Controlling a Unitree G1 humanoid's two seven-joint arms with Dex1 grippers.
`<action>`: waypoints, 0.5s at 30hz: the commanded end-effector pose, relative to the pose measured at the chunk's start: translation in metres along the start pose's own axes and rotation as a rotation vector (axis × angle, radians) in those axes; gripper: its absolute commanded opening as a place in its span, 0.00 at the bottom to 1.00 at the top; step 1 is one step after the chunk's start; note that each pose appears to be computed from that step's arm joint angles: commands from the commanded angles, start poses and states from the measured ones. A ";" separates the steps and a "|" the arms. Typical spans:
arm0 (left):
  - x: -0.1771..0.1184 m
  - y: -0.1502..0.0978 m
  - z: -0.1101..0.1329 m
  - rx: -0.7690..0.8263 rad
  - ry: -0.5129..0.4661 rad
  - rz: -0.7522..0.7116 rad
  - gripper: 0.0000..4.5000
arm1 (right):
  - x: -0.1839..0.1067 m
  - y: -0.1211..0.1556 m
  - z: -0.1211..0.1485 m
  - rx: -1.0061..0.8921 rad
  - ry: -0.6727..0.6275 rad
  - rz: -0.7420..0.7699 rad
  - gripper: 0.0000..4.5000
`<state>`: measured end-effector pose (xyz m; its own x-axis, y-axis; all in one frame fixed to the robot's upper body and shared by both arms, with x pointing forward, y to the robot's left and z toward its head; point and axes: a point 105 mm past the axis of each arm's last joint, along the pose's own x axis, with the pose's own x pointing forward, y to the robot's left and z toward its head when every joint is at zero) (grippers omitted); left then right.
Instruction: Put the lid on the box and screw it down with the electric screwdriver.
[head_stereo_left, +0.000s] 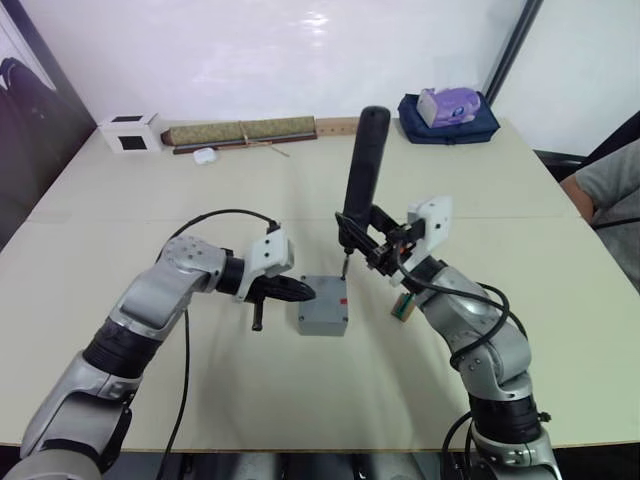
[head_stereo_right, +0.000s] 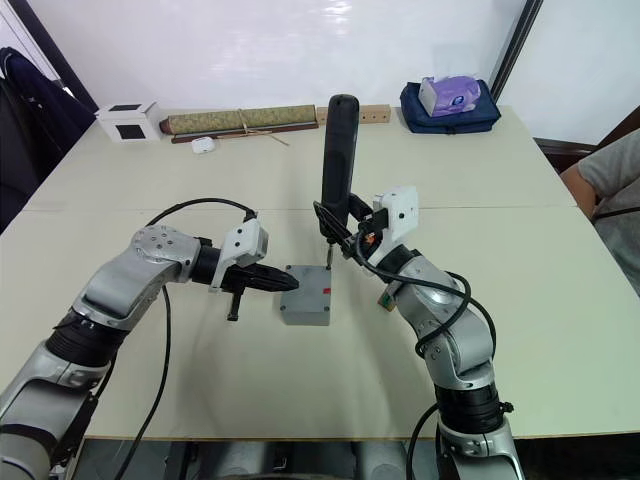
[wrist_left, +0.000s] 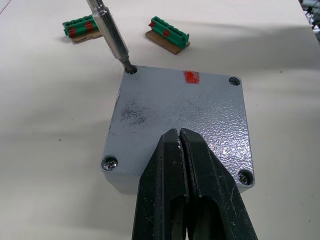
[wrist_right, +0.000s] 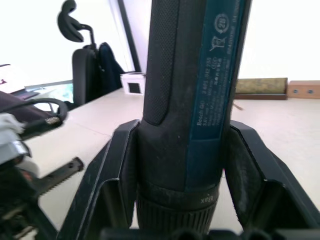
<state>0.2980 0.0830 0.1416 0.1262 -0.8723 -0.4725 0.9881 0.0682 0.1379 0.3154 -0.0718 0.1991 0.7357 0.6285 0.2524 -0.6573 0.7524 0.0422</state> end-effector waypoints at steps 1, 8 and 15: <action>0.002 -0.004 -0.003 0.001 0.024 -0.009 0.00 | 0.000 -0.001 0.014 -0.056 -0.066 -0.015 0.41; 0.002 -0.002 -0.003 0.001 0.026 -0.010 0.00 | -0.001 0.007 0.003 -0.043 -0.025 0.030 0.41; 0.006 -0.004 -0.009 0.003 0.046 -0.017 0.00 | -0.019 0.016 -0.043 -0.049 0.160 0.062 0.41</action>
<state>0.2969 0.0814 0.1387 0.1202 -0.8642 -0.4885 0.9881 0.0567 0.1429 0.2980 -0.0676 0.1864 0.7026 0.6757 0.2231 -0.6810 0.7294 -0.0643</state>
